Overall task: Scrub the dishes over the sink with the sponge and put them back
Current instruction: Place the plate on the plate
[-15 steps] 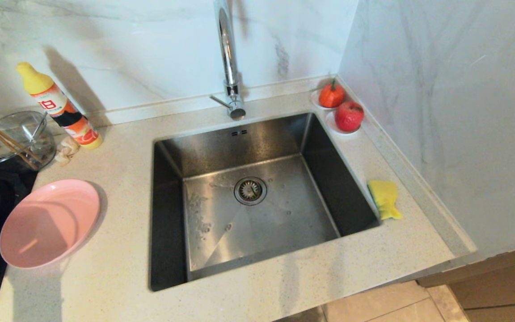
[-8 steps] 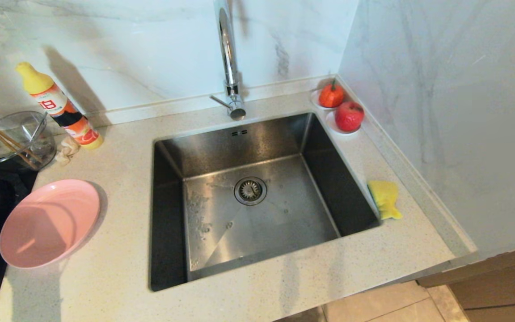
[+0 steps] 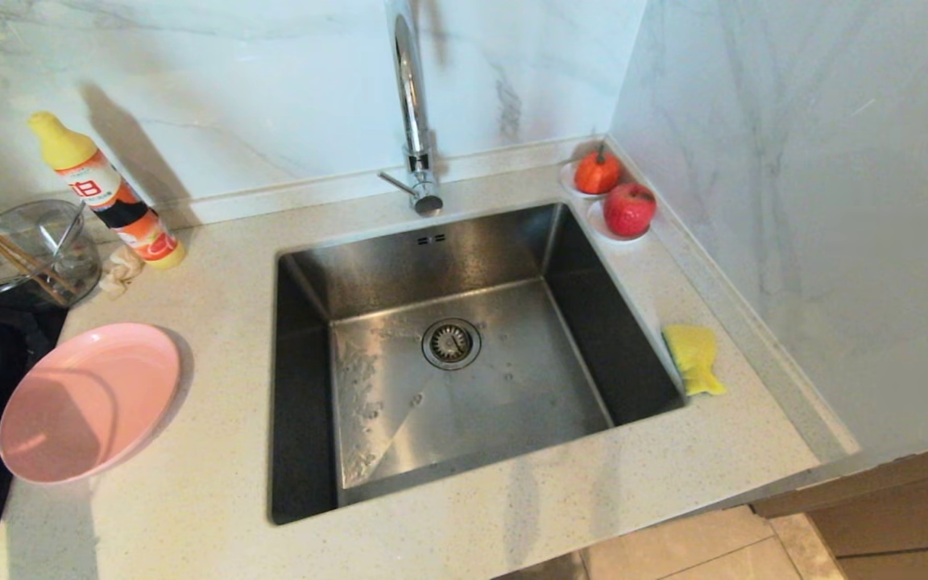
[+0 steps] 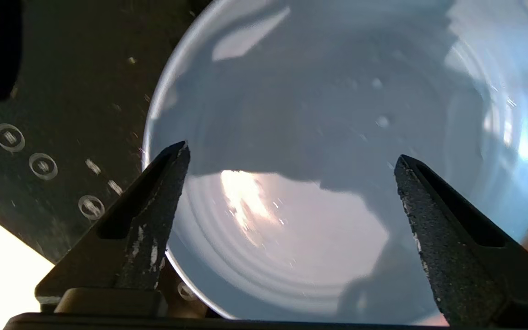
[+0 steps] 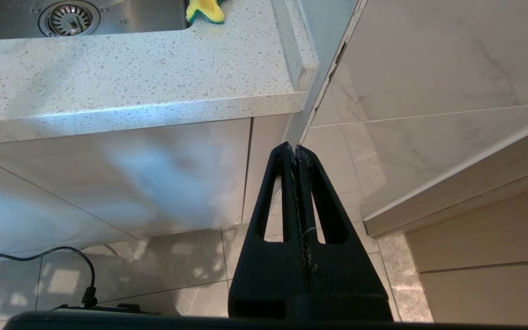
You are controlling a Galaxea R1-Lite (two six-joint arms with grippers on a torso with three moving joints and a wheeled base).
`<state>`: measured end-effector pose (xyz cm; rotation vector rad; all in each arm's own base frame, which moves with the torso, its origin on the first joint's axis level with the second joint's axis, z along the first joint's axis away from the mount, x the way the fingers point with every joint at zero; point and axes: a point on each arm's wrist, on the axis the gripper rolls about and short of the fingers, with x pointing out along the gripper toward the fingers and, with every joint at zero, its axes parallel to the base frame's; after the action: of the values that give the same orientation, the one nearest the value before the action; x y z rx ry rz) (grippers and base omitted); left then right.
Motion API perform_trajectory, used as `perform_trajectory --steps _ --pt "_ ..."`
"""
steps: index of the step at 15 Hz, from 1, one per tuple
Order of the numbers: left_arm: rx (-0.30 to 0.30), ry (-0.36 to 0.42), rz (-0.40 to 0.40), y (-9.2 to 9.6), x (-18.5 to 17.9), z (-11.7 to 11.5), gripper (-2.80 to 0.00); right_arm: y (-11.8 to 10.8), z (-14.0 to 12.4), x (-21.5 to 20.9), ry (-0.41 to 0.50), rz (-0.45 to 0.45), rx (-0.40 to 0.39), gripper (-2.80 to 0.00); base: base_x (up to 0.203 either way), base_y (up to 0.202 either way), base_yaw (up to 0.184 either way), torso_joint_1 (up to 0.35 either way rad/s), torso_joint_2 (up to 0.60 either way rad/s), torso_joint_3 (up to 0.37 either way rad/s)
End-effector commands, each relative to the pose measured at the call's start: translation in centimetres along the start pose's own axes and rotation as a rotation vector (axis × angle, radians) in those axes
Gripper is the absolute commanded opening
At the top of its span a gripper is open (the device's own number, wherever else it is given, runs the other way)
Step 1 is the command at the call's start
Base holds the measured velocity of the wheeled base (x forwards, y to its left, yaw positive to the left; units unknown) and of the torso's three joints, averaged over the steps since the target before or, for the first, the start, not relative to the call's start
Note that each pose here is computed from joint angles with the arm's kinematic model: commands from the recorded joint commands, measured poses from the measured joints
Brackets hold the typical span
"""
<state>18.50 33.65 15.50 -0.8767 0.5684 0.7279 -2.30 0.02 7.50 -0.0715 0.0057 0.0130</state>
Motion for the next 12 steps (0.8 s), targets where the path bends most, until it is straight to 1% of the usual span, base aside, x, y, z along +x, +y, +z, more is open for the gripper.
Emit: perform_trajectory --steps 1,7,10,12 --pt "-0.013 0.015 0.005 0.7 1.1 0.2 0.00 0.0 0.0 0.0 0.000 0.001 -0.001 -2.80 0.000 0.000 0.000 0.000 0.00 0.000" --pt "-0.012 0.031 0.008 1.4 2.7 0.4 0.00 0.0 0.0 0.0 0.000 0.001 -0.001 -2.80 0.000 0.000 0.000 0.000 0.00 0.000" --pt "-0.006 0.003 -0.011 0.7 1.7 1.0 0.00 0.0 0.0 0.0 0.000 0.001 -0.002 -2.80 0.000 0.000 0.000 0.000 0.00 0.000" --pt "0.010 -0.034 -0.024 -0.3 -0.2 1.3 0.00 0.0 0.0 0.0 0.000 0.001 -0.002 -2.80 0.000 0.000 0.000 0.000 0.00 0.000"
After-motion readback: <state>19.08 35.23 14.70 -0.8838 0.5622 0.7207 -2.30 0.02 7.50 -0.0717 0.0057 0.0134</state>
